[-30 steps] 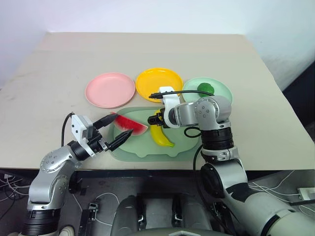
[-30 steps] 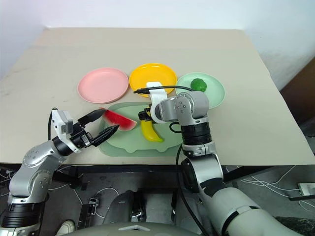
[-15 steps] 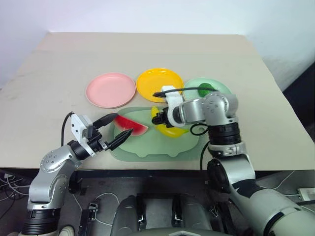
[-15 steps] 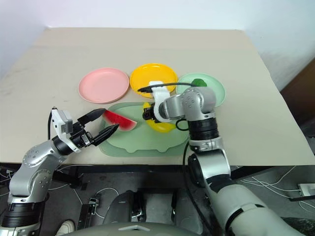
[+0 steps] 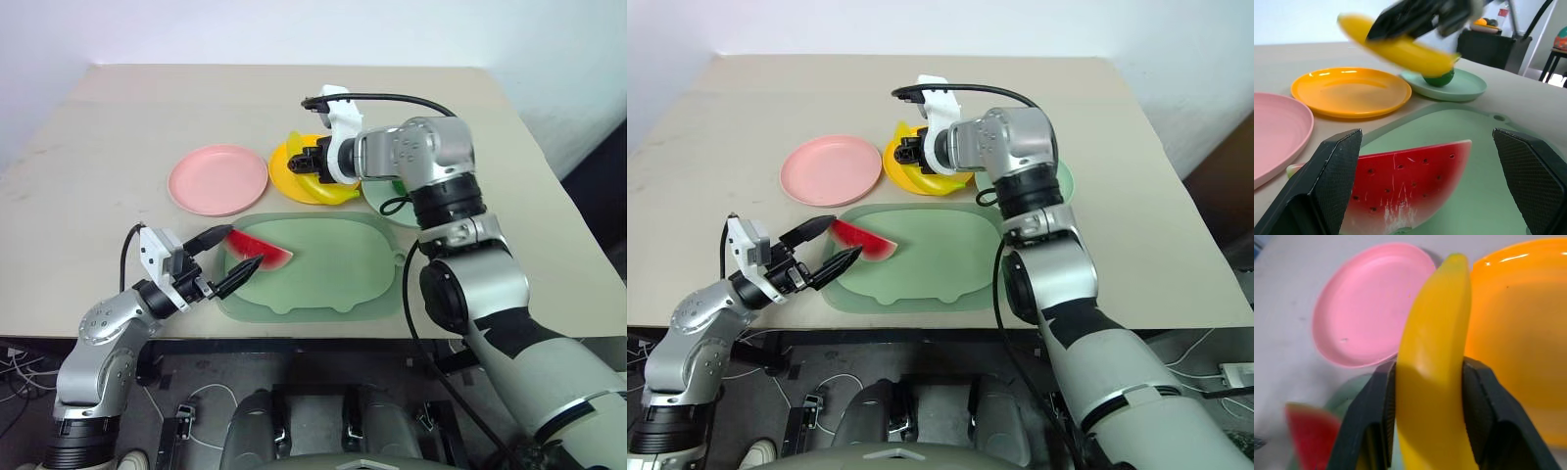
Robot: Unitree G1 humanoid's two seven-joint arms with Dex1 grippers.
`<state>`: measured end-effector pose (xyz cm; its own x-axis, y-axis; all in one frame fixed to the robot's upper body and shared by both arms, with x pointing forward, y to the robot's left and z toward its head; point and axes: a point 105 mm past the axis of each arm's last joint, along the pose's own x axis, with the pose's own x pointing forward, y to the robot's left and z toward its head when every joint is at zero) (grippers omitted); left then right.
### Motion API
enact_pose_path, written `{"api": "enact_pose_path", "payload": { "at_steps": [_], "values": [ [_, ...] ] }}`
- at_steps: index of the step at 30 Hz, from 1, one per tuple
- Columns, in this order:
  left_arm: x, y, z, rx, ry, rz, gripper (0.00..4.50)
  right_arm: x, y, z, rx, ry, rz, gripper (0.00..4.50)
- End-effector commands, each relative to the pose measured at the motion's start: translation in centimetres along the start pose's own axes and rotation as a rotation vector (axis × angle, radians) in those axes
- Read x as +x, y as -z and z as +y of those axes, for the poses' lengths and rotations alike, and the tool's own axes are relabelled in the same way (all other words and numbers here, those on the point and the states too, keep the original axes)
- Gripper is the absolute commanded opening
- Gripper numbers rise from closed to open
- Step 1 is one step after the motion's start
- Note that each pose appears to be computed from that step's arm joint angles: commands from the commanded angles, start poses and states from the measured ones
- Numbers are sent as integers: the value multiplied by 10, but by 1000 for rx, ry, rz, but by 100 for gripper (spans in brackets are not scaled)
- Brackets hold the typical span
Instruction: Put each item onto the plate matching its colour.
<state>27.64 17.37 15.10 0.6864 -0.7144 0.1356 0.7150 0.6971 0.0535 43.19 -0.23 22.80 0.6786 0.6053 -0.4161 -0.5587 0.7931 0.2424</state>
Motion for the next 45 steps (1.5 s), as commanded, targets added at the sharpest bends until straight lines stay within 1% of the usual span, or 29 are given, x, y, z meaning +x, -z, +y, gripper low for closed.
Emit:
{"api": "enact_pose_path", "payload": {
  "at_steps": [1, 4, 10, 13, 17, 19, 21, 22, 26, 30, 33, 35, 38, 39, 42, 43, 45],
  "values": [
    [-3, -13, -3, 57, -10, -33, 450, 8, -25, -1, -63, 34, -114, 158],
    [-5, -14, -5, 61, -25, -37, 450, 17, -24, -8, -69, 91, -151, 158],
    [-13, -16, -8, 75, -62, -31, 450, 32, -6, -12, -75, 159, -163, 158],
    [-15, -17, -9, 79, -74, -31, 450, 36, -1, -12, -74, 179, -172, 158],
    [-18, -18, -11, 81, -85, -28, 450, 38, 1, -10, -82, 185, -171, 291],
    [-20, -18, -12, 81, -91, -25, 450, 37, -5, -6, -98, 169, -192, 356],
    [-21, -17, -12, 81, -94, -23, 450, 35, -12, -3, -105, 157, -211, 432],
    [-21, -17, -11, 81, -95, -23, 450, 34, -15, -3, -105, 156, -218, 448],
    [-19, -18, -11, 80, -96, -26, 450, 25, -32, -1, -137, 135, -267, 448],
    [-18, -19, -11, 78, -90, -25, 450, 18, -47, 9, -167, 45, -306, 448],
    [-15, -22, -11, 80, -84, -29, 450, 9, -50, 25, -208, -144, -296, 448],
    [-14, -23, -10, 81, -82, -31, 450, 6, -47, 30, -238, -211, -282, 448],
    [-14, -25, -9, 81, -80, -31, 450, 0, -32, 32, -275, -267, -248, 448],
    [-14, -25, -8, 80, -79, -30, 450, -3, -23, 31, -286, -278, -235, 448],
    [-15, -24, -8, 78, -74, -20, 450, -11, 17, 28, -367, -294, -180, 448],
    [-16, -24, -8, 77, -72, -18, 450, -15, 30, 30, -365, -328, -149, 448],
    [-16, -24, -8, 76, -71, -16, 450, -22, 47, 37, -345, -401, -98, 448]
  ]
}}
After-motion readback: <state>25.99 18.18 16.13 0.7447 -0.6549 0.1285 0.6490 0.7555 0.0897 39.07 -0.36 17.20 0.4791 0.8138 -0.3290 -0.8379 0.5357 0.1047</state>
